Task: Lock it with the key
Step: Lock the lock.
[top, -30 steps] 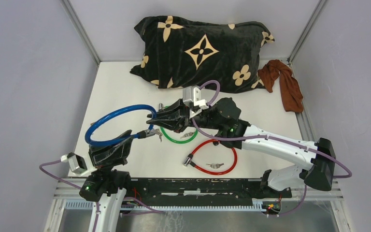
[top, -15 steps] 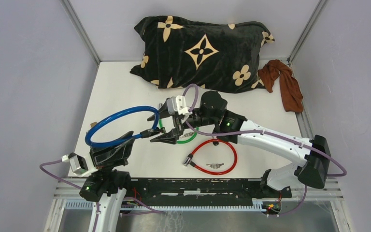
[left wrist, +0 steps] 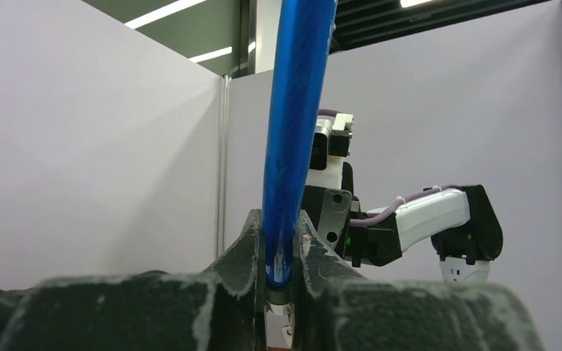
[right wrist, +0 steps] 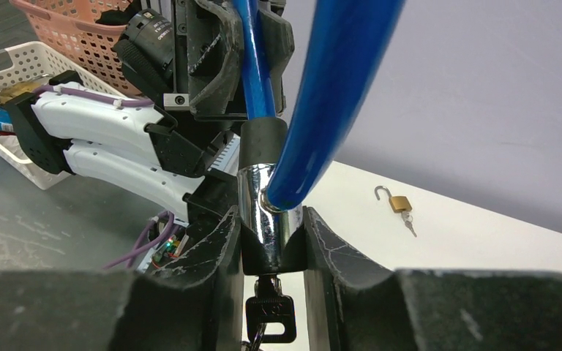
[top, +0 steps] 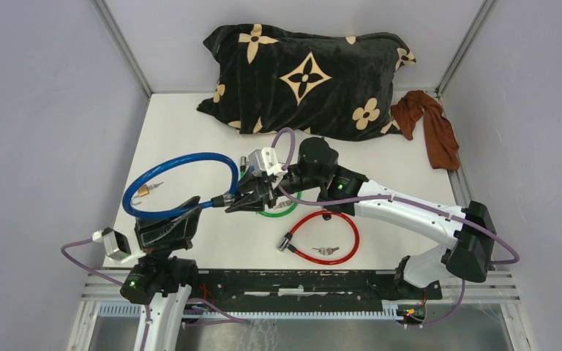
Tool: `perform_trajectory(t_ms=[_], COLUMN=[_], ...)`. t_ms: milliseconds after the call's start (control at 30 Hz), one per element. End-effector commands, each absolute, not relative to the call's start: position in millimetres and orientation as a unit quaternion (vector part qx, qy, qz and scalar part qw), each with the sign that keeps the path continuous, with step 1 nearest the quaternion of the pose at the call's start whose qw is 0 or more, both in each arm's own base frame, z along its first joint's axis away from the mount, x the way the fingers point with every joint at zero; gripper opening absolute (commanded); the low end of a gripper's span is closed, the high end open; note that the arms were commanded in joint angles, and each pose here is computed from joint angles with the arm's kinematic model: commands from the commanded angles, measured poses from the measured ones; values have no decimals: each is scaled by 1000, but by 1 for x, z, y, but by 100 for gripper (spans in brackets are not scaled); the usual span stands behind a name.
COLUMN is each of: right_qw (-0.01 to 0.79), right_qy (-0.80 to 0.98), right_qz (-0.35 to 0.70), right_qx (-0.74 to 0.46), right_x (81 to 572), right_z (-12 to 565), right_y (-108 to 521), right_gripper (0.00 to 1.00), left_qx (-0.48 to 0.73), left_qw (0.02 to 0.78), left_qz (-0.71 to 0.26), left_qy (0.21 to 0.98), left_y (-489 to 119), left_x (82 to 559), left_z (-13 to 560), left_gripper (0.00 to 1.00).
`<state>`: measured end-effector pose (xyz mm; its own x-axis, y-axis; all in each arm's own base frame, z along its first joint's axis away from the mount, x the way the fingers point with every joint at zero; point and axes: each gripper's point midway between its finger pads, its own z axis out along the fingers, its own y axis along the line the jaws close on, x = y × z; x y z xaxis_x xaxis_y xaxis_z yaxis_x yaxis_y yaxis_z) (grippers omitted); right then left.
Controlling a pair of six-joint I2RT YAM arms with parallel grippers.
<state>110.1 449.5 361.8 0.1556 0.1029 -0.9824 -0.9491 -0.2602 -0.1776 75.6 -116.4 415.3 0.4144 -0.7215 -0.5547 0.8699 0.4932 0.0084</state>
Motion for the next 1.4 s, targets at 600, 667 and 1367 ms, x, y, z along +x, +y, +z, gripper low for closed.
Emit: perform_trajectory(t_ms=[600,667,1367], right_qw=[521,523,619], right_qy=[284,286,311], right_qz=[531,530,504], right_qx=[-605,-604,-516], right_x=[88,88,102], right_z=[408,409,474], right_y=[478,477,419], right_gripper=[0,0,65], left_qx=[113,114,126], left_qw=[779,783,786], left_qz=[-542,-537,-532], left_qy=[294,292,287], left_y=[-121,-120,-122], left_x=[85,86,82], left_z=[405,406,405], left_gripper=[25,3,2])
